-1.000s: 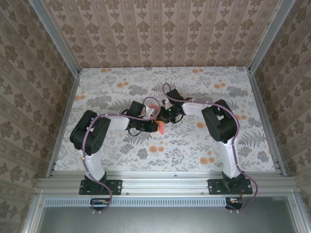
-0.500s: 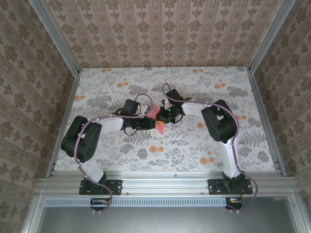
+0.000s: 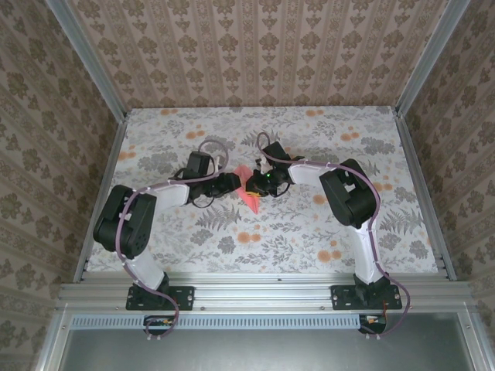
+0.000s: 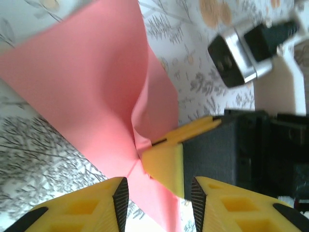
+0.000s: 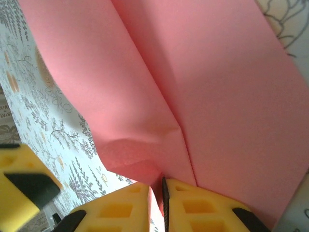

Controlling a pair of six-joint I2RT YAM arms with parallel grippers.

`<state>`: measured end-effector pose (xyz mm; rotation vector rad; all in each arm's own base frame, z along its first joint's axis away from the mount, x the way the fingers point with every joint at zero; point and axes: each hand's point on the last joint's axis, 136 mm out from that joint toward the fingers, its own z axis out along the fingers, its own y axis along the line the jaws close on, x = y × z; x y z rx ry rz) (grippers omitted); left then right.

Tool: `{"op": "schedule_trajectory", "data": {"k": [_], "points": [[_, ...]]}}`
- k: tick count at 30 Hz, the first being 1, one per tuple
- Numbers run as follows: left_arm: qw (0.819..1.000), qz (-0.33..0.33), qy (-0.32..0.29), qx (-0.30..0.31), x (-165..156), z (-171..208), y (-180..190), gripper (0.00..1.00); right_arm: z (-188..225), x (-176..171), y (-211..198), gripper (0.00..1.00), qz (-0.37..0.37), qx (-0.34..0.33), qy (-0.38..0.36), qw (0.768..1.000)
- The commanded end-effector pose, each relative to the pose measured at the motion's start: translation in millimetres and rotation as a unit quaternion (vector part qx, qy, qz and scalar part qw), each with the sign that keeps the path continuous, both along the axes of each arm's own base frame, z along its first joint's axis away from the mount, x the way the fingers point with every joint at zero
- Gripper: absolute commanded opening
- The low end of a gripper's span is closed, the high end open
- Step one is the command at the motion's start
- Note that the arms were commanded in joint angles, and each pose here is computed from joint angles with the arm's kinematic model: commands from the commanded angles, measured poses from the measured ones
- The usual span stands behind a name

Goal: Fold a paper plane with a square sheet of paper (pick it up from the middle)
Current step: Fourth fold the wing at the center of the table.

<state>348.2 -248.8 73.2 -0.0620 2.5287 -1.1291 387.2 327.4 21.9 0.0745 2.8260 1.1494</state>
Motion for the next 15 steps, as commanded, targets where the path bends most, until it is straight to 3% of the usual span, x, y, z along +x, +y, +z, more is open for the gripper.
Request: {"op": "schedule_trajectory", "data": {"k": [1,15], "points": [[0.999,0.030,0.006,-0.027,15,3,2,0.43,-8,-10,4,0.18,0.011,0.004,0.013,1.000],[0.998,0.018,0.051,-0.034,17,-15,-6,0.47,-6,-11,5,0.21,0.016,0.008,0.004,1.000]]}}
